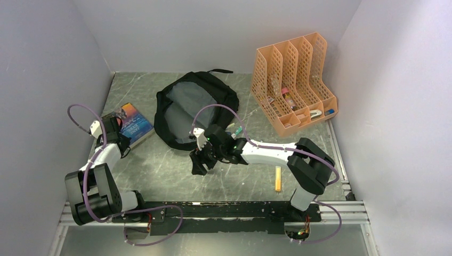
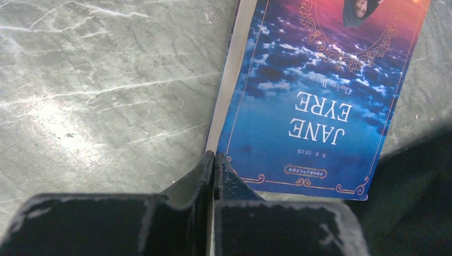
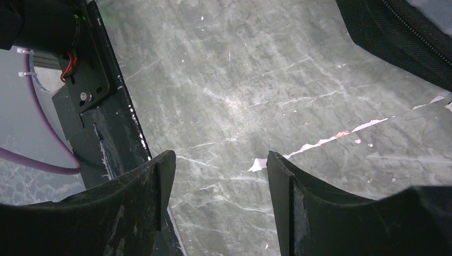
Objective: Pack the student bag
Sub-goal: Adjust the book at the center of the board.
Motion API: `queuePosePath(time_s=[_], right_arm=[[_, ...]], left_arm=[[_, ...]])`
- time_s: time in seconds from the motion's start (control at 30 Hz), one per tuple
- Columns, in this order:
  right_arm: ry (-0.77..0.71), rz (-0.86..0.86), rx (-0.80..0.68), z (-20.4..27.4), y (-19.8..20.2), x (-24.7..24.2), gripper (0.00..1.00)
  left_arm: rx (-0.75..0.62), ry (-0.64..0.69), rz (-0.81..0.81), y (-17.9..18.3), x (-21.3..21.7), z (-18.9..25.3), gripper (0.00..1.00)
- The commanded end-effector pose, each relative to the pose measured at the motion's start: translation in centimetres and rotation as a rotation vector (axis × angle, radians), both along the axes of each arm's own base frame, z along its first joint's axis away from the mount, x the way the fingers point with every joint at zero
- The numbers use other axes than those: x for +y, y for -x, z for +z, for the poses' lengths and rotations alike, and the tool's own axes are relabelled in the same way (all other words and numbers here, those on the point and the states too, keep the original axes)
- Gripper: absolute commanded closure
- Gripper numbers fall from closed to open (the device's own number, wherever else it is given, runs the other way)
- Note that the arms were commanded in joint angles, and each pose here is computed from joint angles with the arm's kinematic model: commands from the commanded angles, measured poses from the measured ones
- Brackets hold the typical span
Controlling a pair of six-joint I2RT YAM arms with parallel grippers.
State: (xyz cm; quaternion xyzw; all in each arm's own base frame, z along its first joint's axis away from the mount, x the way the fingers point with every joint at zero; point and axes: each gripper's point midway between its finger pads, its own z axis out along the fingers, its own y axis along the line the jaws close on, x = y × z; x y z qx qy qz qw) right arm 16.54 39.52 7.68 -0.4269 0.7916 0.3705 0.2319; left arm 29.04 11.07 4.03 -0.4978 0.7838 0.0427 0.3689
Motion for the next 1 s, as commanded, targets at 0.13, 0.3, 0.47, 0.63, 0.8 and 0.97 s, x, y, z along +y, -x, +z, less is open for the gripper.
queuePosePath(time_s=[0.13, 0.3, 0.47, 0.63, 0.8, 0.97], right_arm=[[-0.02, 0.002, 0.007, 0.8, -0.1, 0.4, 0.33], [-0.023, 0.005, 0.016, 0.8, 0.0, 0.5, 0.33], [-0.022, 0.005, 0.02, 0.7, 0.1, 0.5, 0.33], [-0.021, 0.009, 0.027, 0.6, 0.2, 0.6, 0.33], [-0.017, 0.008, 0.025, 0.5, 0.1, 0.5, 0.33], [-0.017, 0.011, 0.026, 0.5, 0.2, 0.5, 0.33]], left_arm=[[0.005, 0.075, -0.072, 0.7, -4.0, -0.5, 0.95], [0.021, 0.115, -0.127, 2.1, -7.1, -1.0, 0.95], [0.028, 0.107, -0.125, 3.1, -7.6, -0.4, 0.95], [0.015, 0.048, -0.107, 2.2, -6.5, 2.1, 0.73], [-0.03, 0.014, -0.106, 1.2, -5.9, 4.6, 0.51], [-0.034, 0.005, -0.096, 1.0, -5.1, 4.4, 0.37]])
